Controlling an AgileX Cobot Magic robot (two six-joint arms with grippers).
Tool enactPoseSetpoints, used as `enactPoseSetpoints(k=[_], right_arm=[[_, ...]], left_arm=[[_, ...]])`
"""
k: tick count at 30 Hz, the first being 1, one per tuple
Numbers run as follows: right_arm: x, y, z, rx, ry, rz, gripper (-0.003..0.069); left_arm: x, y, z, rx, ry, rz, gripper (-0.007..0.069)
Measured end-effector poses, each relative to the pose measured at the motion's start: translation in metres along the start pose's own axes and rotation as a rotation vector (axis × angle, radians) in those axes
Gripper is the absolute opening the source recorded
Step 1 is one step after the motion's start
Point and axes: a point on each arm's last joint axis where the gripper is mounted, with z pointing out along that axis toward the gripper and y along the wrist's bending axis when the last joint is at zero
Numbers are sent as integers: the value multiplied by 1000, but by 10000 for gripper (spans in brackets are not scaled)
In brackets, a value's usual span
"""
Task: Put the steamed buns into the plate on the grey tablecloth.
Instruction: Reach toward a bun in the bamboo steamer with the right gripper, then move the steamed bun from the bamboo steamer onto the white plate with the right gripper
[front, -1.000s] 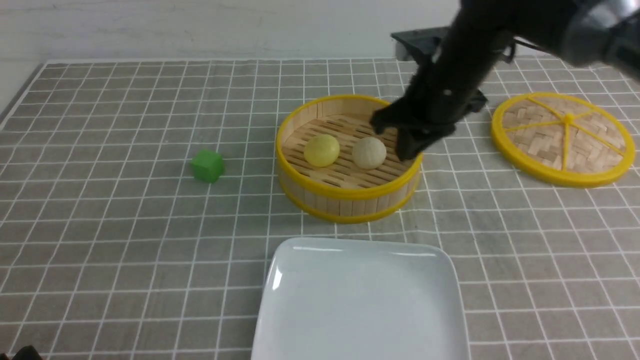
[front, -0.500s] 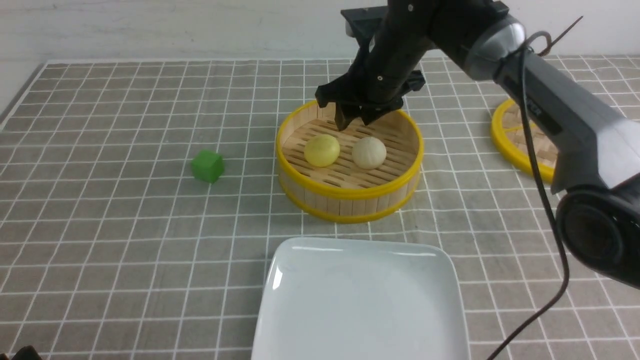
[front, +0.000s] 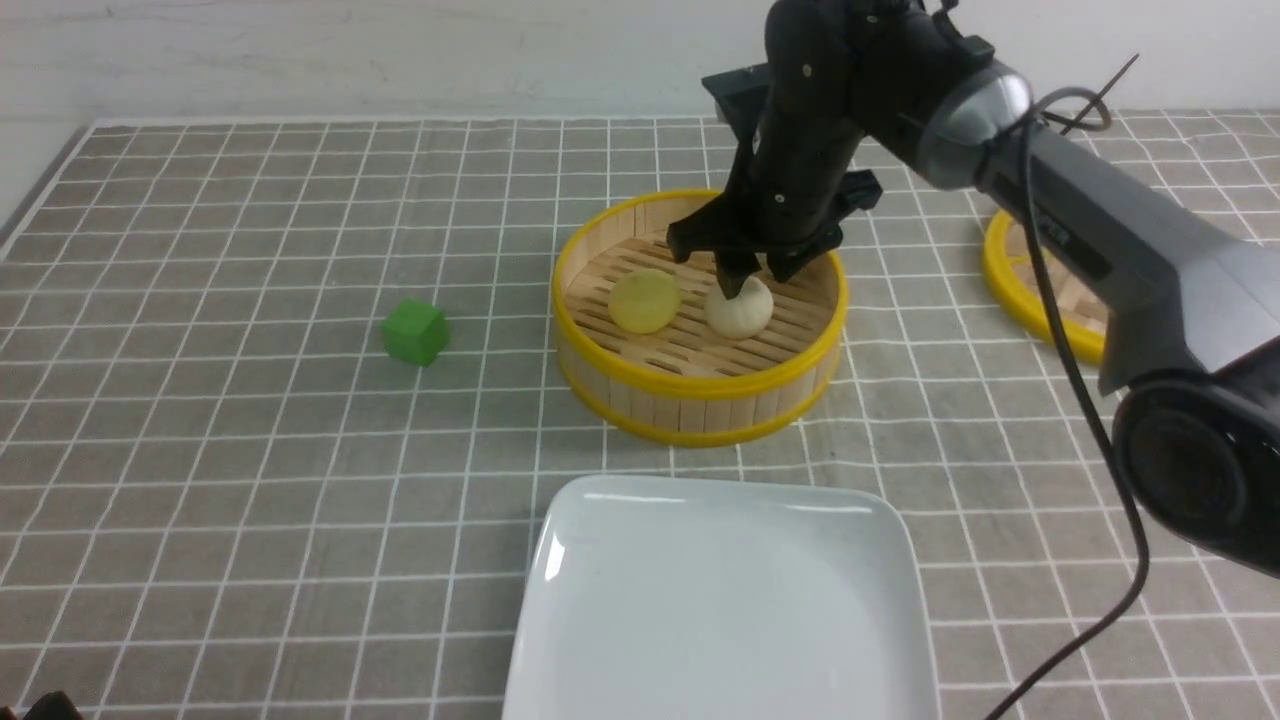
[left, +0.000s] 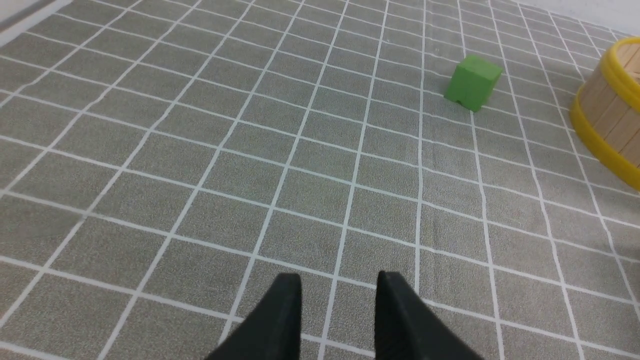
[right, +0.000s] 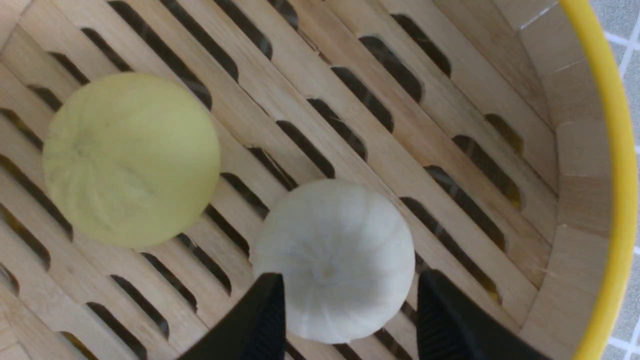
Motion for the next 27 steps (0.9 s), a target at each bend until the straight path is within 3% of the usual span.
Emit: enactPoseSetpoints(k=[5,11,15,20,24,27], right_arm=[[4,0,17,5,31,0,332],[2,0,11,2,20,0,31],[-2,1,-11,-15,-17,4,21],[0,10,-94,-122,-111,24,20],[27,24,-147,-153,-110,-8,20],[70,41,-173,-169,-45,-63,20]], left_arm=[[0,0,0,0,0,0,240],[0,0,0,0,1,0,240],[0,0,0,0,1,0,240],[0,0,0,0,1,0,240],[0,0,0,-1,1,1,240],[0,0,0,-1,1,1,240]])
